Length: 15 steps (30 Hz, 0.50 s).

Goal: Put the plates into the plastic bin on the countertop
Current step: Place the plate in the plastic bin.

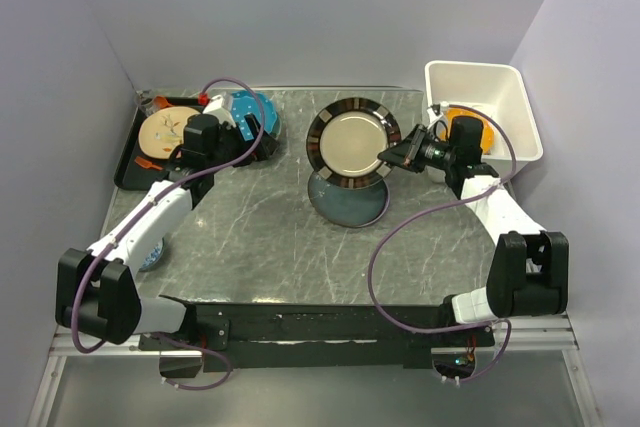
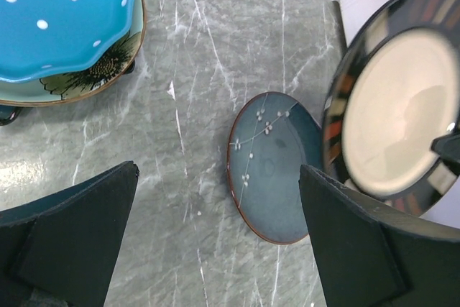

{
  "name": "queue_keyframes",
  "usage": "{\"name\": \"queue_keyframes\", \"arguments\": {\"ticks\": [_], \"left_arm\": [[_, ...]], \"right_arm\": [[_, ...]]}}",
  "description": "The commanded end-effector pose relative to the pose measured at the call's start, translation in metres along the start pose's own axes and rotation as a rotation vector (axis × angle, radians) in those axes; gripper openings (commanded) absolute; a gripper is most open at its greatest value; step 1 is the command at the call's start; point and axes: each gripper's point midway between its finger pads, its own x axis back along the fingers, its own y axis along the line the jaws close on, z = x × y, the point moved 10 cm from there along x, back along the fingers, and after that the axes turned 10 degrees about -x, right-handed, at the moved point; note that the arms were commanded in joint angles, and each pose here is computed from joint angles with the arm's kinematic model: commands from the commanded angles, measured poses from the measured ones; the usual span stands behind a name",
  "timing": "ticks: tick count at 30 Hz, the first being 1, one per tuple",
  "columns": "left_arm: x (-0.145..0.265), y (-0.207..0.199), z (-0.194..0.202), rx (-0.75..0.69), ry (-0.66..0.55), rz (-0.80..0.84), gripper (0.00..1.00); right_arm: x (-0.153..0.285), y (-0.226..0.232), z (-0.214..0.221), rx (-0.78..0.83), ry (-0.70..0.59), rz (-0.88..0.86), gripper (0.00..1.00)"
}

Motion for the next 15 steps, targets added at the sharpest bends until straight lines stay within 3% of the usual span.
{"name": "queue_keyframes", "arguments": {"ticks": [1, 15], "left_arm": [[-0.003, -0.001, -0.001, -0.005, -0.007, 0.022, 0.99], [-0.005, 0.002, 0.004, -0.013, 0.014, 0.014, 0.99]], "right_arm": [[0.023, 0.061, -0.035, 0.163, -0.113, -0.219, 0.0], [0.041, 0.074, -0.08, 0.134, -0.274, -0.248, 0.0]]}}
